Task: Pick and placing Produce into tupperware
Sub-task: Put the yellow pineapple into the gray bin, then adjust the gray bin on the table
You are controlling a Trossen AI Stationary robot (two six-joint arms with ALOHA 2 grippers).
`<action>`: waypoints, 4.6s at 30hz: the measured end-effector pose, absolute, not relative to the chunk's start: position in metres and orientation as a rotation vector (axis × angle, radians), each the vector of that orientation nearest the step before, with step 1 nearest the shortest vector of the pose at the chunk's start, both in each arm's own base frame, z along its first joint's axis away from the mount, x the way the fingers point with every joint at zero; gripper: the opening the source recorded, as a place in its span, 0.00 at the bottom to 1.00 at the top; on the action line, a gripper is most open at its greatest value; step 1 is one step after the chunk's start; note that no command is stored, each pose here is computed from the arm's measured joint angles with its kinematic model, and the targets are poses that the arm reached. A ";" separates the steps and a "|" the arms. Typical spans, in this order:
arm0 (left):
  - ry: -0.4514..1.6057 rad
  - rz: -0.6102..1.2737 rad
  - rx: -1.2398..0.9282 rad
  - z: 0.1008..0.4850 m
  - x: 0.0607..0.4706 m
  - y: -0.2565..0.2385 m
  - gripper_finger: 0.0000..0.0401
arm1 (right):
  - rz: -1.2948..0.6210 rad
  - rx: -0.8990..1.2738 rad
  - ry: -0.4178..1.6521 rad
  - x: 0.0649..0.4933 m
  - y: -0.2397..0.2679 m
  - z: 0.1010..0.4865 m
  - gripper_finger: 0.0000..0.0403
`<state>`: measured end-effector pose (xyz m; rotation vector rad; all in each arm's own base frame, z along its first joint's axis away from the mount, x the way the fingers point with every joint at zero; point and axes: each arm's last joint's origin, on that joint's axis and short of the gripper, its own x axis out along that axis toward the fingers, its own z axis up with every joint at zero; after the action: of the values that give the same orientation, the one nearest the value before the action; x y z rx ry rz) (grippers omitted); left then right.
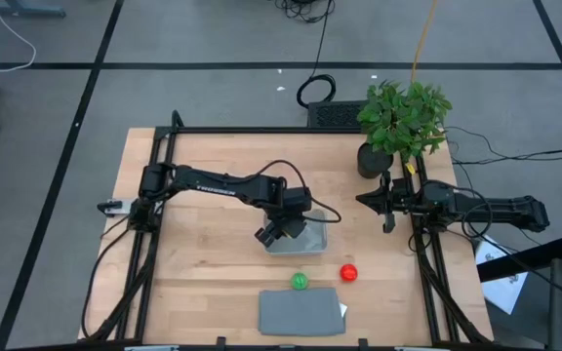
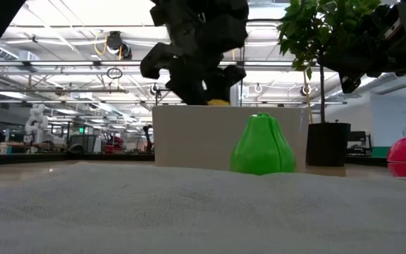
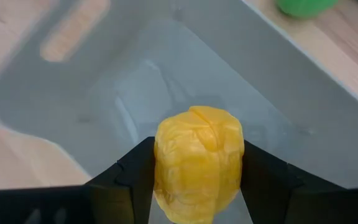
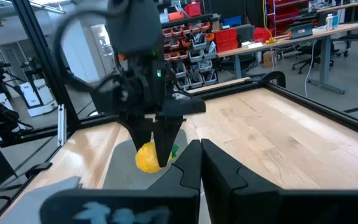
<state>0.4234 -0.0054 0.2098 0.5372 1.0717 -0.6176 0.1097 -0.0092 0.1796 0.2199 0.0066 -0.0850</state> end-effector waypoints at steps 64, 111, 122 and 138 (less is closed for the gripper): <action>1.154 -0.549 0.389 0.173 0.416 0.008 0.47 | -0.085 0.224 0.012 0.110 -0.009 0.179 0.00; 1.219 -0.529 0.423 0.170 0.419 0.003 0.69 | -0.086 0.224 0.016 0.111 -0.009 0.179 0.00; 1.186 -0.511 0.485 0.191 0.428 -0.008 0.69 | -0.086 0.224 0.016 0.111 -0.009 0.179 0.00; 1.106 -0.264 0.641 0.284 0.405 -0.034 0.61 | -0.087 0.225 0.028 0.111 -0.009 0.178 0.00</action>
<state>0.4047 -0.0344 0.2837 0.6407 1.1055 -0.2637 0.1108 -0.0093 0.1776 0.2255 0.0284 -0.0871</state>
